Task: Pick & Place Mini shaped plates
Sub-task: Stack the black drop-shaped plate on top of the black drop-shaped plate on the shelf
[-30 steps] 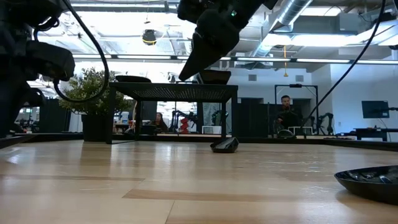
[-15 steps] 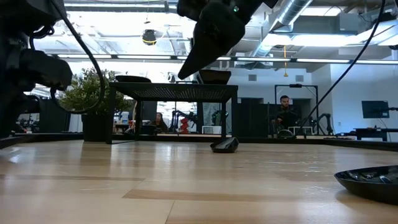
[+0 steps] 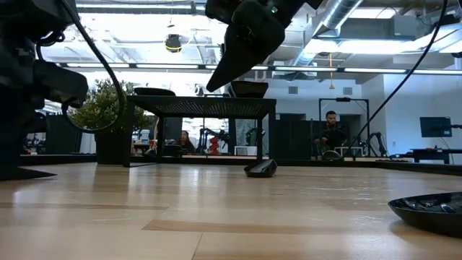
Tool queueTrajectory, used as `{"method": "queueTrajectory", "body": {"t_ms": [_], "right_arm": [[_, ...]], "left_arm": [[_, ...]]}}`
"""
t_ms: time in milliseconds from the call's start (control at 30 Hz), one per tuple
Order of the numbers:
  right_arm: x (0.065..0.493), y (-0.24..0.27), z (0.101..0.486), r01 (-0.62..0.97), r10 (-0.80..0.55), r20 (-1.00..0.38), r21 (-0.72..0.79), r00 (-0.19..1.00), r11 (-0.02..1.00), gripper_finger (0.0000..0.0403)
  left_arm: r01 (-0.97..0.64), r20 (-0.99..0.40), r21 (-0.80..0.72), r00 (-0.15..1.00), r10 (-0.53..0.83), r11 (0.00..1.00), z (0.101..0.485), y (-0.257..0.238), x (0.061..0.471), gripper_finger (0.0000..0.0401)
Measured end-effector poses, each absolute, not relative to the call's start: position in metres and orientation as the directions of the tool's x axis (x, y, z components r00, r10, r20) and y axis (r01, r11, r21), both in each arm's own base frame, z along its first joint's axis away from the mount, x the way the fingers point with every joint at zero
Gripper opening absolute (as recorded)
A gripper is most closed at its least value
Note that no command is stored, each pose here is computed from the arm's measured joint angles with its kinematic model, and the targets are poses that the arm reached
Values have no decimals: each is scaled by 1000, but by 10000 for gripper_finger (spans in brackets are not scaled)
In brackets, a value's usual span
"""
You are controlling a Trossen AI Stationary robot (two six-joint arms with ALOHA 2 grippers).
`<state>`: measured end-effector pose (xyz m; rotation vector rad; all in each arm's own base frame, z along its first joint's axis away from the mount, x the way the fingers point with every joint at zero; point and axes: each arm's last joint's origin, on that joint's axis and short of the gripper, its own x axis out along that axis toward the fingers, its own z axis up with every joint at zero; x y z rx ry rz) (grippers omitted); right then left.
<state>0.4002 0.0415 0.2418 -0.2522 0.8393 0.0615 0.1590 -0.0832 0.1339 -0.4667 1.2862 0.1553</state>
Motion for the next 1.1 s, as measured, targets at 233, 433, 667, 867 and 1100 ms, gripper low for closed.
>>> {"method": "queueTrajectory", "body": {"t_ms": [233, 433, 667, 867, 1100], "right_arm": [[401, 42, 242, -151, -45, -737, -197, 675, 969, 87], [397, 42, 241, -92, -47, -765, -139, 643, 986, 87], [373, 50, 235, -5, -55, -891, -64, 451, 998, 87], [367, 63, 233, 27, -48, -911, -40, 409, 999, 87], [361, 80, 235, -15, -37, -912, -47, 409, 999, 87]], "left_arm": [[-503, -891, -275, 454, -20, 819, 142, -83, 171, 8], [-591, -722, -250, 642, 260, 767, 177, -80, 196, 8], [-643, -472, -132, 710, 522, 755, 248, -51, 238, 7], [-729, -321, -113, 670, 670, 675, 286, 4, 258, 7], [-785, -381, -140, 606, 699, 604, 276, 65, 262, 9]]}}
